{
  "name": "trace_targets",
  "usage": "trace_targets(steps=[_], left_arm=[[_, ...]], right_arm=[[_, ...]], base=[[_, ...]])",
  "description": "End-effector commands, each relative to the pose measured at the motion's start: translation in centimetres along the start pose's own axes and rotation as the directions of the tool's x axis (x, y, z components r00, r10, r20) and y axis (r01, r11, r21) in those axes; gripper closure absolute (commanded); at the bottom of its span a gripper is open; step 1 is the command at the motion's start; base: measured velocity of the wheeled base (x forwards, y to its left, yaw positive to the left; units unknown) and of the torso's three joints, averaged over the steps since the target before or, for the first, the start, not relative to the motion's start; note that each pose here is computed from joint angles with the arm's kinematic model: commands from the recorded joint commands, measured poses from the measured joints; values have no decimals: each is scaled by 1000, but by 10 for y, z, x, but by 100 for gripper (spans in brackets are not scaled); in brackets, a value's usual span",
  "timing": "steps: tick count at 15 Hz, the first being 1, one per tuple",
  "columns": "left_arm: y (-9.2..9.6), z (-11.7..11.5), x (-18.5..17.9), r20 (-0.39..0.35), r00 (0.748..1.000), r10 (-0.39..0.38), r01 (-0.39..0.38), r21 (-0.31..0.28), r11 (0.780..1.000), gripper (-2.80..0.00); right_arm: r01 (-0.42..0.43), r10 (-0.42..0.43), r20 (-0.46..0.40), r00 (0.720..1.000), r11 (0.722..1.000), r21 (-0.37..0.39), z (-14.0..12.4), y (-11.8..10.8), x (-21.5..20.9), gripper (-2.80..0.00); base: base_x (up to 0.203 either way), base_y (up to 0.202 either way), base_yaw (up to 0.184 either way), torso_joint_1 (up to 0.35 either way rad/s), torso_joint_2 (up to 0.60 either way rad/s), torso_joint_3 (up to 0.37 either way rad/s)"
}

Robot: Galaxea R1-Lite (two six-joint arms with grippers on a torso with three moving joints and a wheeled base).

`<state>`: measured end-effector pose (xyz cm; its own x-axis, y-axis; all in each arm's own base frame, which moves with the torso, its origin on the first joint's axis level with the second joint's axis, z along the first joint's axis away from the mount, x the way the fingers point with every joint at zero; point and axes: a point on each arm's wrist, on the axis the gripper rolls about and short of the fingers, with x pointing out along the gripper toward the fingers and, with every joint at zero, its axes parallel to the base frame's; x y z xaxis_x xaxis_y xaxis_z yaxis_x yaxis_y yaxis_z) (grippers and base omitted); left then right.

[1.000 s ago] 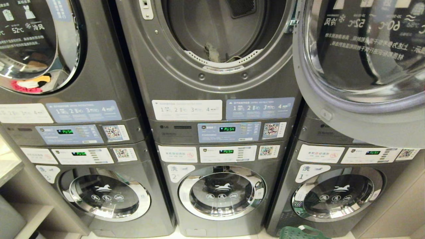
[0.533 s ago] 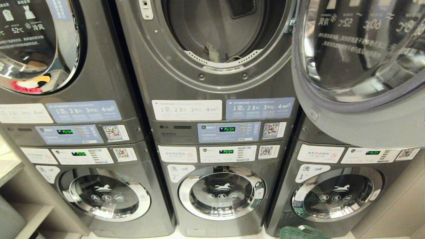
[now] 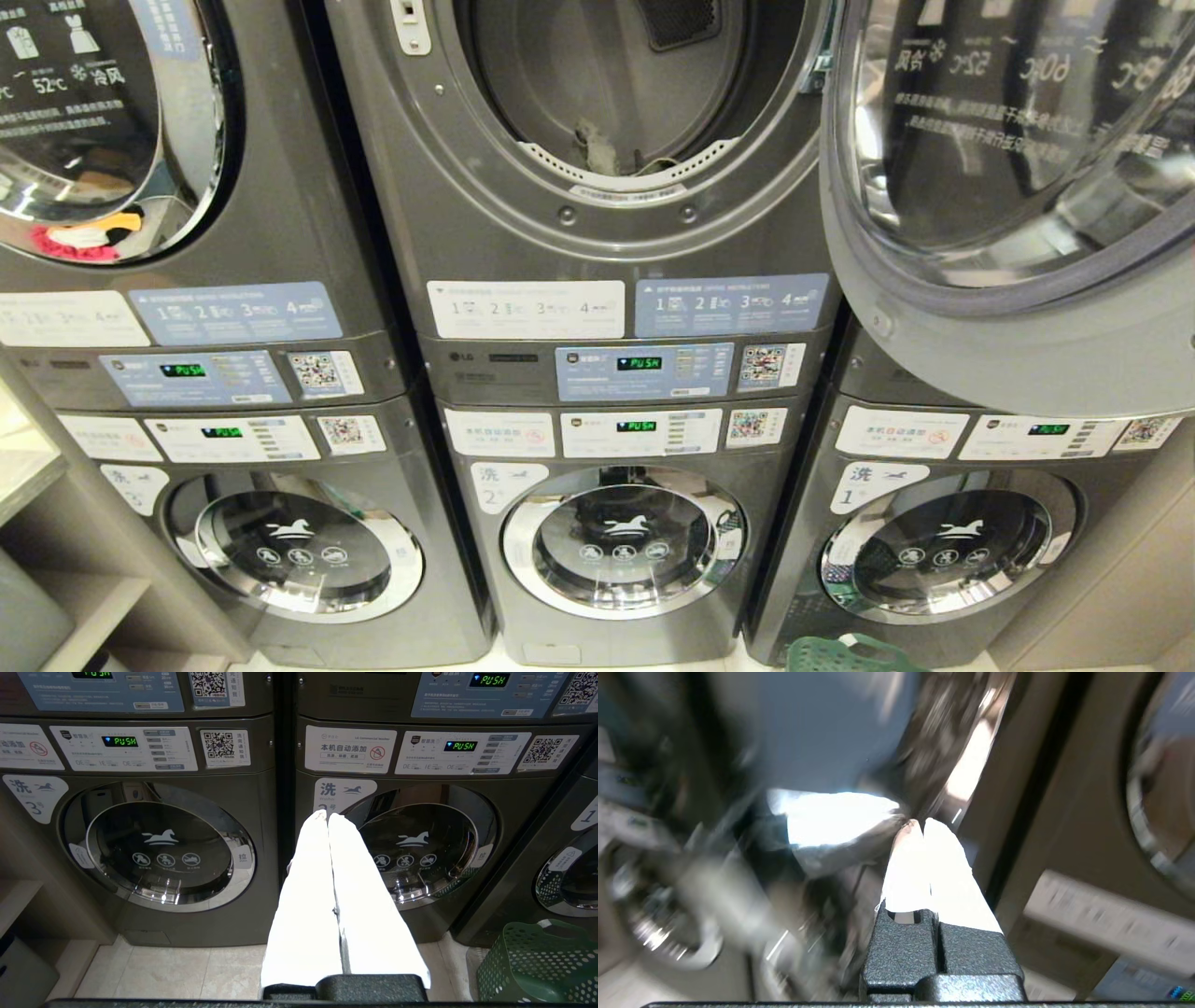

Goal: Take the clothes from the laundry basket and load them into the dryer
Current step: Close the dryer

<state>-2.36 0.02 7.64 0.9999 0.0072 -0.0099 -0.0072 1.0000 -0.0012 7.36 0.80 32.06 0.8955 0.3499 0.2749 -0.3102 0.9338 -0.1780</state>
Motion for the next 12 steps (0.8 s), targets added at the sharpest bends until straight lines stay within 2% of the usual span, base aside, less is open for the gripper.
trace_targets(steps=[1, 3, 6, 8, 10, 12], left_arm=[[0, 0, 0, 0, 1000, 0, 0, 0, 1000, 0], [0, 0, 0, 0, 1000, 0, 0, 0, 1000, 0], [0, 0, 0, -1, 1000, 0, 0, 0, 1000, 0], [0, 0, 0, 0, 1000, 0, 0, 0, 1000, 0], [0, 0, 0, -1, 1000, 0, 0, 0, 1000, 0], [0, 0, 0, 0, 1000, 0, 0, 1, 1000, 0]], right_arm=[[35, -35, 0, 999, 999, 1, 2, -12, 29, 0], [5, -6, 12, 1000, 1000, 31, 4, -10, 28, 0], [-61, 46, 108, 993, 989, 133, 33, -10, 26, 0], [-103, 78, 164, 983, 984, 148, 52, -10, 23, 0], [-165, 140, 163, 977, 975, 148, 57, -7, 19, 0], [-200, 179, 136, 974, 967, 159, 48, -5, 19, 0]], base=[[0, 0, 0, 0, 0, 0], [0, 0, 0, 0, 0, 0], [0, 0, 0, 0, 0, 0], [0, 0, 0, 0, 0, 0], [0, 0, 0, 0, 0, 0], [0, 0, 0, 0, 0, 0]])
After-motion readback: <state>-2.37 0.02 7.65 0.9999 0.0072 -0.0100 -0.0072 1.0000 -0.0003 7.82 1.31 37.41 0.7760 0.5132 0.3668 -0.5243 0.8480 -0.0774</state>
